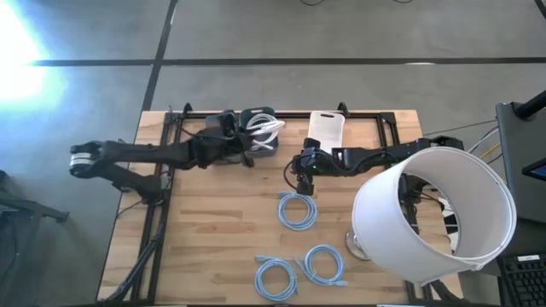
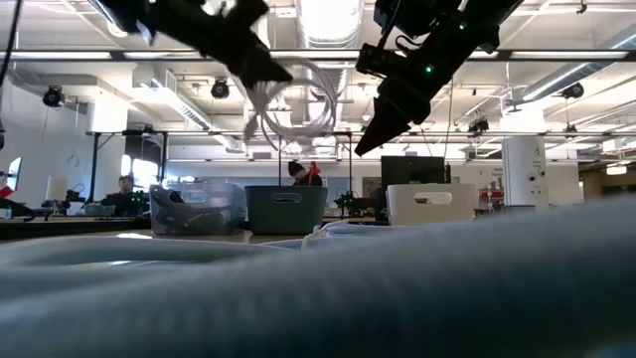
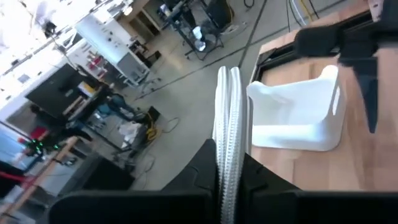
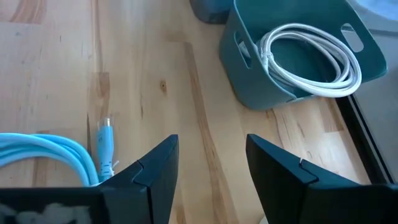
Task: Sort HDMI cables
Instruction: Put the white HDMI cable into the blue bin
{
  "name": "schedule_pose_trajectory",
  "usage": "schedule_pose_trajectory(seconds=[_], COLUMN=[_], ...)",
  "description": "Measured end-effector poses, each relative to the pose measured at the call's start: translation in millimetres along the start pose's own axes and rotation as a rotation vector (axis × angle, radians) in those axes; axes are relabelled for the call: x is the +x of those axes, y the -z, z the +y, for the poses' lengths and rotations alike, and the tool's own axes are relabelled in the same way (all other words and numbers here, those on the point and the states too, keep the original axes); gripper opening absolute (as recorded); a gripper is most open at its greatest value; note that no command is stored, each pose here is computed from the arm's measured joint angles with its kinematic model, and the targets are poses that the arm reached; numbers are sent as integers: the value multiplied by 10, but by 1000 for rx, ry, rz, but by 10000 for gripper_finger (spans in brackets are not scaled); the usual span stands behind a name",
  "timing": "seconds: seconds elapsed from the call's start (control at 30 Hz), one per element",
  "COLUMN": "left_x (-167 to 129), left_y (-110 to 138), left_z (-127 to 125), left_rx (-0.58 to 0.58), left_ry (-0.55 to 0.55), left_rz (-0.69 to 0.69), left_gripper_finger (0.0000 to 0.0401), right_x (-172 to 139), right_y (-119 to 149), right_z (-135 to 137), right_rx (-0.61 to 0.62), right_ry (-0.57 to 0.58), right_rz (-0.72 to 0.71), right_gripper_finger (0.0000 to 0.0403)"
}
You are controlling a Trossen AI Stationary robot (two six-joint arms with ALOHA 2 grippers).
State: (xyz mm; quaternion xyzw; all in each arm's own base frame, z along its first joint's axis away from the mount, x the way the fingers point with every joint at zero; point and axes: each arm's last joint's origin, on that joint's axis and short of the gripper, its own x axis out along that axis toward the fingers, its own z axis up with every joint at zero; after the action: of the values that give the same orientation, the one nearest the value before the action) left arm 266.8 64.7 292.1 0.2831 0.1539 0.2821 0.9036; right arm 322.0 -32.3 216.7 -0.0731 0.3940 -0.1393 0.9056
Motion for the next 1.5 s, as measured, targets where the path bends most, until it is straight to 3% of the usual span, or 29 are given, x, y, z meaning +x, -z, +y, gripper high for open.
schedule_pose_trajectory(seconds=[0.33, 0.53, 1.07, 1.33, 1.5], left_x=[660, 846, 933, 910, 933], left_y=[705, 924, 773, 847, 738], left_z=[-193, -400, -368, -425, -436], left_rx=[18, 8, -52, -72, -77], left_ry=[-141, -108, -105, -59, -30], left_rz=[197, 261, 264, 347, 314], left_gripper_finger=[16, 18, 141, 168, 178], right_x=[3, 3, 3, 3, 1], right_y=[1, 1, 1, 1, -3], right_z=[1, 1, 1, 3, 34], right_rx=[2, 2, 3, 4, 4], right_ry=[0, 0, 0, -8, -116], right_rz=[0, 1, 1, 0, -10], right_gripper_finger=[185, 185, 185, 185, 185])
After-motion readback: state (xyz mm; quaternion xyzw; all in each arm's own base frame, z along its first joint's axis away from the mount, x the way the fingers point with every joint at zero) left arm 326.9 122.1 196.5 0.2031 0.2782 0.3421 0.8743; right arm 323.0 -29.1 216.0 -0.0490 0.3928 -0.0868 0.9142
